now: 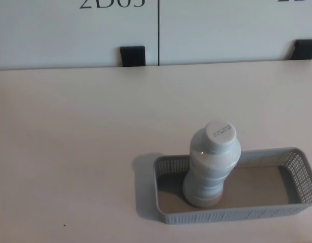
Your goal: The robot walk up to a desk on which a bottle is kept on the left hand side and a container is kept on the right hand side. The robot uses its left hand to pick up the bottle and places it in the container.
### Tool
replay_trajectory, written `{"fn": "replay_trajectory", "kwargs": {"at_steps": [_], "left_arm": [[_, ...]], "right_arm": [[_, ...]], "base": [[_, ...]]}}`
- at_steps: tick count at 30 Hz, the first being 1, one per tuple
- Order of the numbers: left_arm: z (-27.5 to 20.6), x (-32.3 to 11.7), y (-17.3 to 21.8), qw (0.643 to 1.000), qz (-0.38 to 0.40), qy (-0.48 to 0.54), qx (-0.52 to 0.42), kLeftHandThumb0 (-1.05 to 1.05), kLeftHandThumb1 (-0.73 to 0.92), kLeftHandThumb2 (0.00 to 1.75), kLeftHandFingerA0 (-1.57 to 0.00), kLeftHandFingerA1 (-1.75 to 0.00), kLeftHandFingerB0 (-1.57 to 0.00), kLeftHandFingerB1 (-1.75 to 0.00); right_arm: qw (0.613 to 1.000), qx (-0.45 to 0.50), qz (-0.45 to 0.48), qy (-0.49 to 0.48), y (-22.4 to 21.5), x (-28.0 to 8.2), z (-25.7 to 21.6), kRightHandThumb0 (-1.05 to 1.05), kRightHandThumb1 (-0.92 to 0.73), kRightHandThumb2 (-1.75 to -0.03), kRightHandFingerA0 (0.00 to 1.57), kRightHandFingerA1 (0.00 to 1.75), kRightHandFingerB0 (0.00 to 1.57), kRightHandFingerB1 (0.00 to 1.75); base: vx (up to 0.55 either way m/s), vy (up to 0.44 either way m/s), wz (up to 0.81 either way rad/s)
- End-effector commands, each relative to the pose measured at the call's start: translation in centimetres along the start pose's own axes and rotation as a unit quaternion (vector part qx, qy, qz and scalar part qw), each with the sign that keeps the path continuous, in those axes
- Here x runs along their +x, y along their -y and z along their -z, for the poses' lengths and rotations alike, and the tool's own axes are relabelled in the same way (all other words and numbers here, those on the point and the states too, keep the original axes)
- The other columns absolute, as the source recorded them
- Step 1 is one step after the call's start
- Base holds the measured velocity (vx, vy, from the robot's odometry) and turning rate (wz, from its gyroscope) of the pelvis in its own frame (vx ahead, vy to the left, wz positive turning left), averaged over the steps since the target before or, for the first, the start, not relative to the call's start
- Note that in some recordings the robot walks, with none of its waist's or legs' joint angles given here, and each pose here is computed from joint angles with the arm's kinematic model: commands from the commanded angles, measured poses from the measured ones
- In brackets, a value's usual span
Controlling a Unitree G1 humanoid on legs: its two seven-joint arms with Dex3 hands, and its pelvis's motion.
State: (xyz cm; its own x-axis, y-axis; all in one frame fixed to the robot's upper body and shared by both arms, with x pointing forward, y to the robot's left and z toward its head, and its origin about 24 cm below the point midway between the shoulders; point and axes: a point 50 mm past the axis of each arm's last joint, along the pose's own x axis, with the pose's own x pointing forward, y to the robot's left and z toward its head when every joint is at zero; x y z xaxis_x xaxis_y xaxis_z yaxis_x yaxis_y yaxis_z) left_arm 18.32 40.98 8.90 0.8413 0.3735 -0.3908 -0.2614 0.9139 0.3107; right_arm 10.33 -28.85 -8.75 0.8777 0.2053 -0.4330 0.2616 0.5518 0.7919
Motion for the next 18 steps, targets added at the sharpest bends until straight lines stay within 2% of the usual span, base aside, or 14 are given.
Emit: {"fn": "replay_trajectory", "kwargs": {"at_steps": [1,2,3,5,6,7,8,9,10,11,12,18], "left_arm": [[19.3,-13.3,-9.5,0.915,-0.303,-0.251,-0.091,-0.68,0.44,0.79,-0.16,-0.5,-0.12,-0.4],[19.3,-13.3,-9.5,0.915,-0.303,-0.251,-0.091,-0.68,0.44,0.79,-0.16,-0.5,-0.12,-0.4],[20.1,-14.1,-9.1,0.913,-0.293,-0.28,-0.052,-0.66,0.44,0.79,-0.24,-0.55,-0.17,-0.41],[20.4,-14.3,-8.9,0.912,-0.29,-0.288,-0.042,-0.66,0.44,0.79,-0.24,-0.55,-0.17,-0.41],[21.4,-14.9,-8.2,0.906,-0.286,-0.306,-0.057,-0.46,0.54,0.56,-0.41,-0.57,-0.29,-0.34],[22.5,-15.7,-7.4,0.9,-0.265,-0.345,-0.013,-0.54,0.62,0.59,-0.42,-0.56,-0.32,-0.35],[23.2,-16.3,-6.8,0.895,-0.247,-0.37,0.02,-0.54,0.62,0.59,-0.42,-0.56,-0.32,-0.35],[23.9,-16.7,-6.1,0.891,-0.224,-0.393,0.048,-0.58,0.47,0.82,-0.44,-0.67,-0.36,-0.49],[23.9,-16.7,-6.1,0.891,-0.224,-0.393,0.048,-0.58,0.47,0.82,-0.44,-0.67,-0.36,-0.49],[24.4,-16.8,-5.5,0.89,-0.204,-0.404,0.058,-0.53,0.58,0.57,-0.41,-0.59,-0.37,-0.36],[24.7,-16.8,-5.0,0.893,-0.188,-0.407,0.045,-0.58,0.46,0.8,-0.36,-0.56,-0.31,-0.47],[25.0,-16.6,-4.4,0.897,-0.17,-0.406,0.027,-0.58,0.46,0.8,-0.36,-0.56,-0.31,-0.47]], "right_arm": [[0.999,-0.015,0.034,0.004,1.5,-1.5,-0.2,-0.72,-0.44,-0.84,0.07,0.2,0.08,0.13],[0.999,-0.015,0.034,0.004,1.5,-1.5,-0.2,-0.72,-0.44,-0.84,0.07,0.2,0.08,0.13],[0.999,-0.014,0.038,0.004,1.6,-1.5,-0.2,-0.71,-0.44,-0.84,0.08,0.21,0.09,0.14],[0.999,-0.013,0.039,0.005,1.6,-1.5,-0.2,-0.71,-0.44,-0.84,0.08,0.21,0.09,0.14],[0.999,-0.013,0.039,0.005,1.6,-1.5,-0.2,-0.68,-0.42,-0.83,0.07,0.24,0.07,0.14],[0.999,-0.011,0.04,0.004,1.6,-1.5,-0.2,-0.68,-0.42,-0.83,0.07,0.24,0.07,0.15],[0.999,-0.01,0.04,0.003,1.5,-1.5,-0.2,-0.68,-0.42,-0.83,0.07,0.24,0.07,0.15],[0.999,-0.01,0.039,0.002,1.6,-1.5,-0.1,-0.71,-0.43,-0.83,0.06,0.16,0.07,0.12],[0.999,-0.01,0.039,0.002,1.6,-1.5,-0.1,-0.71,-0.43,-0.83,0.06,0.16,0.07,0.12],[0.999,-0.01,0.038,0.002,1.6,-1.5,-0.1,-0.72,-0.44,-0.84,0.07,0.16,0.08,0.11],[0.999,-0.01,0.038,0.001,1.6,-1.6,-0.1,-0.71,-0.44,-0.83,0.08,0.17,0.09,0.11],[0.999,-0.011,0.038,0.0,1.6,-1.6,-0.1,-0.71,-0.44,-0.83,0.08,0.17,0.09,0.11]], "base": [[0.0,0.0,0.0],[0.0,0.0,0.0],[0.0,0.0,0.0],[0.0,0.0,0.0],[0.0,0.0,0.0],[0.0,0.0,0.0],[0.0,0.0,0.0],[0.0,0.0,0.0],[0.0,0.0,0.0],[0.0,0.0,0.0],[0.0,0.0,0.0],[0.0,0.0,0.0]]}}
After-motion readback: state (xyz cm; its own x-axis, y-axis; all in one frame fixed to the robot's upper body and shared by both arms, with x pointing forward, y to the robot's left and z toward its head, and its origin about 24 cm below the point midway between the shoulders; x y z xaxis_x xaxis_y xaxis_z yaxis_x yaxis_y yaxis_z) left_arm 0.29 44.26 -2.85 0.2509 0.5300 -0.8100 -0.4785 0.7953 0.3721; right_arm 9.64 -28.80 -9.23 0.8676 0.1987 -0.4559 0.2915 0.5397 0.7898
